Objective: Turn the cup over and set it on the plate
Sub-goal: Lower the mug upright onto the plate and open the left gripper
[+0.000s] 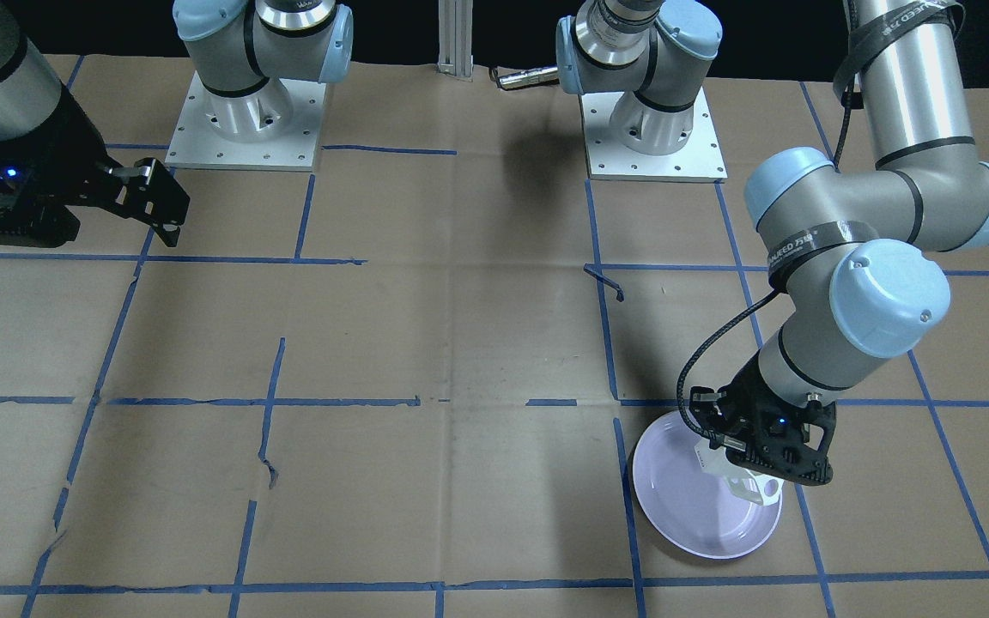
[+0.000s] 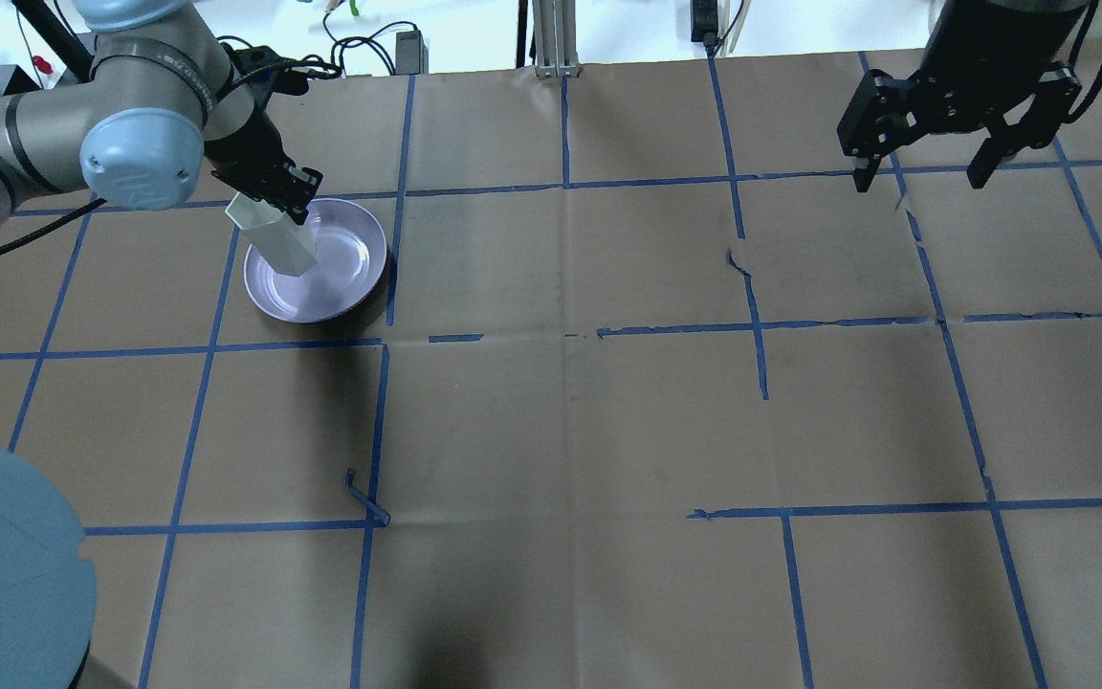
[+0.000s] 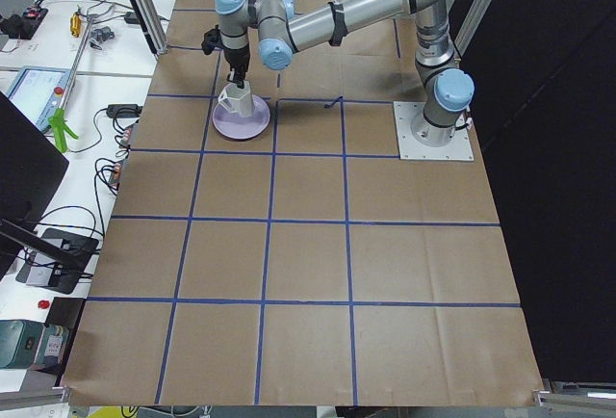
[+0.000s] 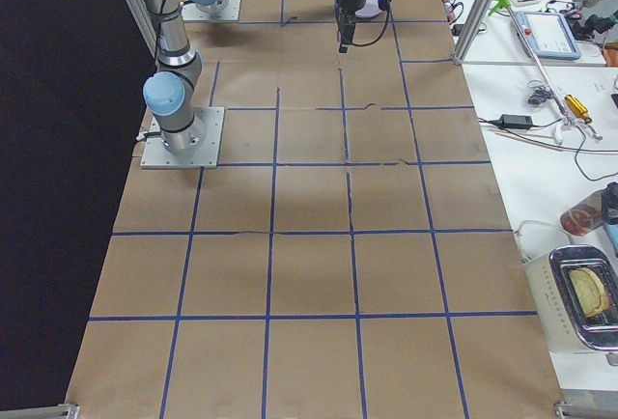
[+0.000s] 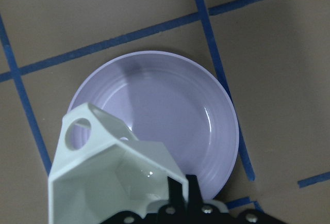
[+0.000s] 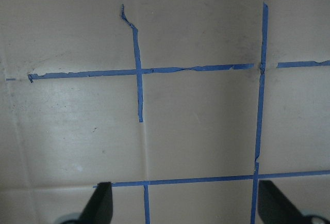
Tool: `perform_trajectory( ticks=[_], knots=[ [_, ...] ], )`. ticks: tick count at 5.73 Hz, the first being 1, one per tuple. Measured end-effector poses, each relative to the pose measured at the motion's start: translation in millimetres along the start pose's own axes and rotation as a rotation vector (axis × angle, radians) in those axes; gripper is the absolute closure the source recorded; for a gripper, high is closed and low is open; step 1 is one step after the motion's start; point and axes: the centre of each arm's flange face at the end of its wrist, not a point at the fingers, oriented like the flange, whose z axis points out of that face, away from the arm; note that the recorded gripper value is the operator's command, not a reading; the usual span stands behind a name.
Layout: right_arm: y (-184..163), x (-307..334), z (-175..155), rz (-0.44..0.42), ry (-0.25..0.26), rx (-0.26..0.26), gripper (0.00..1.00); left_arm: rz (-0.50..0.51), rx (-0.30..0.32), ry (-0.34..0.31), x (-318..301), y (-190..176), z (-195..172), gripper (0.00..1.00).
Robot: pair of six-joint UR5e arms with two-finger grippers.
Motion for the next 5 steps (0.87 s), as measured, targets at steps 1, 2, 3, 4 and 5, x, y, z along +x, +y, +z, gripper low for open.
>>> perform_trajectory(
  ticks=[1,2,3,4,5],
  knots=[
    [0.0,0.0,0.0,0.0,0.0,0.0,0.0,0.001,-0.015,0.005,1.3,0.7,15.1,1.0],
    [0.0,-0.3,-0.1,0.0,0.0,0.001,0.0,0.001,-0.019,0.003,1.4,0.4,26.8,0.98],
    [0.0,-0.2,0.0,0.0,0.0,0.0,0.0,-0.001,-0.007,-0.003,1.1,-1.5,32.6,0.53],
    [0.0,0.1,0.0,0.0,0.0,0.0,0.0,-0.005,0.005,-0.009,1.0,-3.3,34.2,0.01],
    [-0.1,0.3,0.0,0.001,0.0,0.0,0.0,-0.008,0.012,-0.02,0.5,-4.4,29.6,0.01]
  ],
)
